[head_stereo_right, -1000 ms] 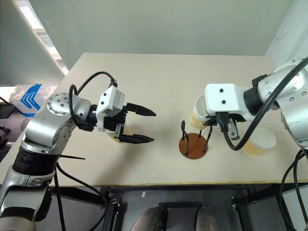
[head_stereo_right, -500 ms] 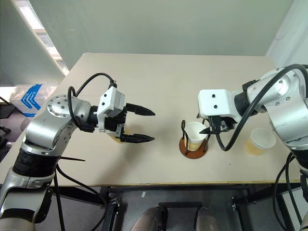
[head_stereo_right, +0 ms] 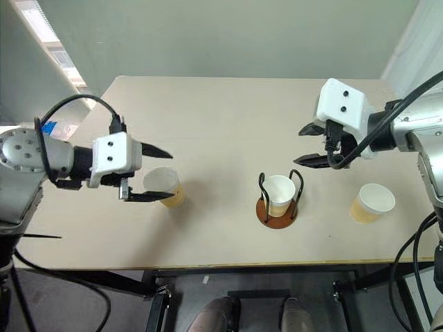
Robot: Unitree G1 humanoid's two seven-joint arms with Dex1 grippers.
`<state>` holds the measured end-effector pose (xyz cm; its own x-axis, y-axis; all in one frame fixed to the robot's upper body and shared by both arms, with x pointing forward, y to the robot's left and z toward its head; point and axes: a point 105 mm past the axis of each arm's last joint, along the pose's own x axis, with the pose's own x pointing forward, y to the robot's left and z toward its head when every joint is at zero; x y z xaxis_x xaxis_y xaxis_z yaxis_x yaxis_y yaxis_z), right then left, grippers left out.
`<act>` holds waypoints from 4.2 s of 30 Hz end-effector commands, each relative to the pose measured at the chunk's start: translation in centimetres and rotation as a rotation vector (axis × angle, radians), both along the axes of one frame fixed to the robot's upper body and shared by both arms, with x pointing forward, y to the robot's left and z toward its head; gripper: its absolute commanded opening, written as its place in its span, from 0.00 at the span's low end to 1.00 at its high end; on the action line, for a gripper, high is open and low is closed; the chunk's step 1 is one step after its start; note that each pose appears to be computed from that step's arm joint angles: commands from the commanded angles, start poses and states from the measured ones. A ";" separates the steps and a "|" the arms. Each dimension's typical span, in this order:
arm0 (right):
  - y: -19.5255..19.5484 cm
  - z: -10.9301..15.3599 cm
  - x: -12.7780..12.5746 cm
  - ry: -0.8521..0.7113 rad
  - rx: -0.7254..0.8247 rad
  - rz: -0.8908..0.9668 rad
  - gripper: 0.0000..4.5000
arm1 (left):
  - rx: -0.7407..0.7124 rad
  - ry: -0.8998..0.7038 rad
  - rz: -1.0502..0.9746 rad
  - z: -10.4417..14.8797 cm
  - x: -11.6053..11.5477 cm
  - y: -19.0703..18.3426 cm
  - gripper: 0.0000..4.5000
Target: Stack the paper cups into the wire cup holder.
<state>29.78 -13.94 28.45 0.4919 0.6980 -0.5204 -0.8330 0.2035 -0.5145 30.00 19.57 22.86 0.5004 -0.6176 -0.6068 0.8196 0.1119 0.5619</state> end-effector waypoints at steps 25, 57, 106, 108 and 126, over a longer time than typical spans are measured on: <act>2.4 0.8 -3.0 0.052 0.145 0.090 0.67 | 0.080 0.055 0.084 -1.2 2.0 5.2 1.00; 1.2 1.2 -2.8 0.014 0.208 0.028 0.68 | 0.031 0.094 -0.090 -2.4 3.9 1.5 0.01; -3.6 1.7 -7.5 0.075 0.212 -0.155 0.68 | 0.164 0.126 -1.022 1.3 0.0 -20.5 0.01; -3.6 1.6 -7.5 0.076 0.211 -0.156 0.68 | 0.174 0.117 -1.035 1.0 -0.2 -20.9 0.01; -5.4 0.2 -6.4 0.069 0.136 -0.242 0.68 | -0.066 -0.048 -0.952 5.4 1.2 -22.7 1.00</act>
<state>23.30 -18.78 27.68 0.5786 0.6570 -0.4833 -0.8155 0.4537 -0.3595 31.06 -3.23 26.11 -0.2172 -0.7595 -0.6132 0.5499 -0.6143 0.5660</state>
